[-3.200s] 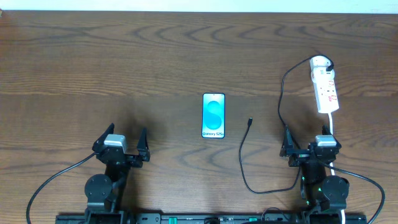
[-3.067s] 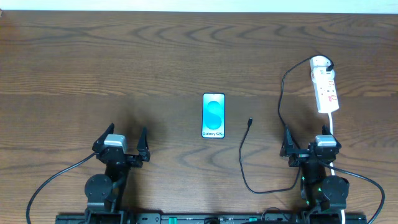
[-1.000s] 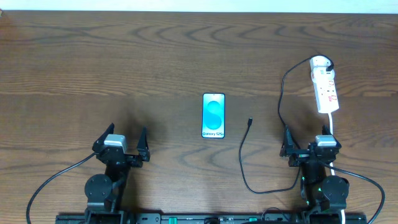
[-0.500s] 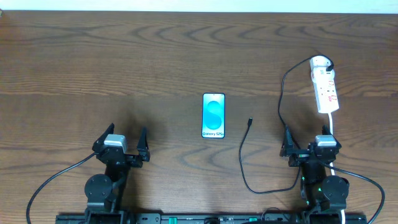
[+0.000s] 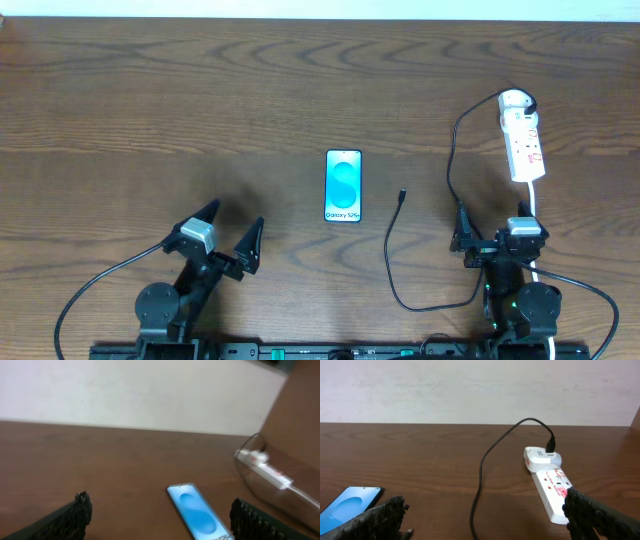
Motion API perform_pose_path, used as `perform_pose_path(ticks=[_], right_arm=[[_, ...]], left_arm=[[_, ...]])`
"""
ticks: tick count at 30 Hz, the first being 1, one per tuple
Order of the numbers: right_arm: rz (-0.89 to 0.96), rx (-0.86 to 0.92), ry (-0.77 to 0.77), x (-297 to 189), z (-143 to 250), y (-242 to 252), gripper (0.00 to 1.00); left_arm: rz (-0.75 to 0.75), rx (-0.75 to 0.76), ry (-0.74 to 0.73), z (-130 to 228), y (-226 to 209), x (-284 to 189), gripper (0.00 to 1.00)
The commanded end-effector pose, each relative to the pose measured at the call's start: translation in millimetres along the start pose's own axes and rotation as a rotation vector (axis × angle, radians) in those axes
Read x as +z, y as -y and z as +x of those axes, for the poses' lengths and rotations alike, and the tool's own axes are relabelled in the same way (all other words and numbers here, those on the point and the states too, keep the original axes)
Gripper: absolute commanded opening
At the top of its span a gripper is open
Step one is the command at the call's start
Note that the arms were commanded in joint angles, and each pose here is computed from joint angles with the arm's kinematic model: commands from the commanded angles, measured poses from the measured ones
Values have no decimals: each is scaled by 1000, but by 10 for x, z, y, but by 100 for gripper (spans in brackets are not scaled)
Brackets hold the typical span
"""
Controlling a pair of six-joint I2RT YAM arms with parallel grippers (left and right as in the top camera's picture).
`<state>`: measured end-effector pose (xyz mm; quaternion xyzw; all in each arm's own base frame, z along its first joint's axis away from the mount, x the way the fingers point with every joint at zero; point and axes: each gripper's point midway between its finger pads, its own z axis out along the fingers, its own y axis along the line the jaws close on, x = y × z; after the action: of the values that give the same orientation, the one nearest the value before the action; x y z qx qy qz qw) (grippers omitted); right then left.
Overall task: Plug charger to phone and switch on socket
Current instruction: 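Move the left gripper forward over the Galaxy S25+ phone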
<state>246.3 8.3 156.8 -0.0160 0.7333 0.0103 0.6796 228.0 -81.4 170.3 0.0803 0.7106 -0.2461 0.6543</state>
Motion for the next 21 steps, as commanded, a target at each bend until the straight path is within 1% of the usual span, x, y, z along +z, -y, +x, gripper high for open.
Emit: perform_pose_path(ticks=[1,5,7,11,13,15,17,20,21], right_arm=[[-1,13,0,-2,7,-6,99],[-1,13,0,-2,7,-6,99],[-1,13,0,-2,7,-6,99],[-1,13,0,-2,7,-6,99],[-1,13,0,-3,5,-6,99],[-1,13,0,-3,4,-6,99],[-1,13,0,-2,7,-6,99],[-1,13,0,-2,6,-6,99],[-1,13,0,-3,5,-6,99]], left_arm=[[103,7,87,-223,196,-22,90],[35,71,297,-737,151,-120,90],[18,67,351,-917,159,-176,90],[25,83,387,-1131,235,-238,90],[23,81,382,-1223,255,-235,90],[13,75,352,-1300,253,-193,90],[-14,54,264,-1327,211,-90,90],[-82,14,12,-1237,82,135,90],[-105,-5,-97,-1176,34,206,90]])
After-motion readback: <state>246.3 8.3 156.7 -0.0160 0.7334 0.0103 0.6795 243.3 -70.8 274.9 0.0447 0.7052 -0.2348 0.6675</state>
